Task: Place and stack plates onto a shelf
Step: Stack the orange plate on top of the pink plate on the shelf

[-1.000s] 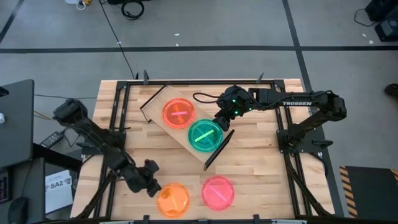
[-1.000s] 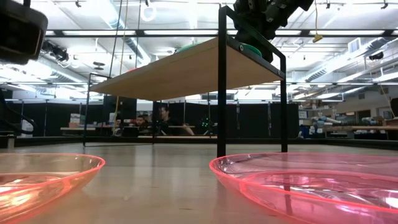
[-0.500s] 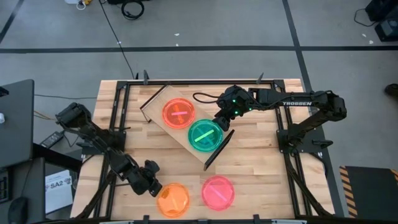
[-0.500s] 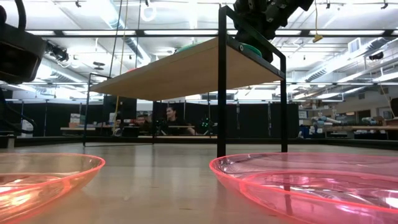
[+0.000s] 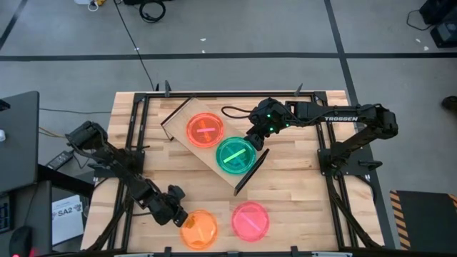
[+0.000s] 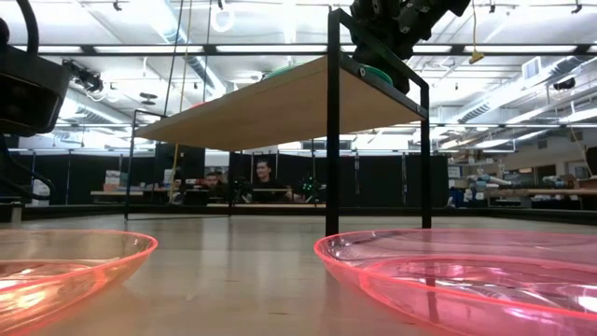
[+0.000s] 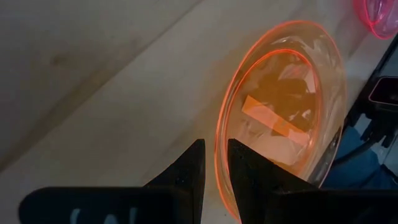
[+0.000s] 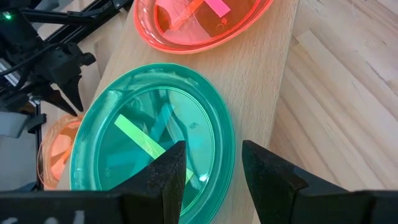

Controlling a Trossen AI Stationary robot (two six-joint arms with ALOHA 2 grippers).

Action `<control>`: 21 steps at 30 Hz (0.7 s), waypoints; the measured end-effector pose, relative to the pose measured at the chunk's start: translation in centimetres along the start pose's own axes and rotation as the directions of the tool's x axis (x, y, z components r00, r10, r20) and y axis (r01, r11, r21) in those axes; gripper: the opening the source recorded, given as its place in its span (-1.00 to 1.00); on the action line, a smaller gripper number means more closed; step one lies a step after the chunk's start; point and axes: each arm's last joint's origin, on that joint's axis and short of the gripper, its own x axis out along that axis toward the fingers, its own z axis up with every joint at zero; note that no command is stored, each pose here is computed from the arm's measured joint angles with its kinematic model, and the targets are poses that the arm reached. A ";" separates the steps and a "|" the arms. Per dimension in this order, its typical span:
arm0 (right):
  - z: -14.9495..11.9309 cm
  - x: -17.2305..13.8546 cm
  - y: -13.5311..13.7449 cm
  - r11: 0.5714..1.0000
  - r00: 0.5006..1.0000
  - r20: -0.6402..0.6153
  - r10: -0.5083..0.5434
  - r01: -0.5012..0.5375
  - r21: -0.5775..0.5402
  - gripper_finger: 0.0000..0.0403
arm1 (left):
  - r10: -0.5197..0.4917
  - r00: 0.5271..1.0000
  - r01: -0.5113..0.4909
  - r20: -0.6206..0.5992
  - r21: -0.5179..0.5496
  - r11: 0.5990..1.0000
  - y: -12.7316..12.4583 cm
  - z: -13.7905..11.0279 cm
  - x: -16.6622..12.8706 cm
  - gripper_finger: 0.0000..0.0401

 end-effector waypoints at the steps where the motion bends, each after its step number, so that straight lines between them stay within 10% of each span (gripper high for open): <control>1: 0.0 0.0 0.0 1.000 1.000 0.000 0.000 0.000 0.000 -0.19 | 0.000 1.000 0.000 0.000 0.000 1.000 0.0 0.0 0.0 -0.62; 21: 0.0 0.0 0.0 1.000 1.000 0.000 0.000 0.000 0.000 -0.19 | -0.055 0.998 0.055 0.024 -0.003 0.998 -0.1 -0.7 1.9 -0.62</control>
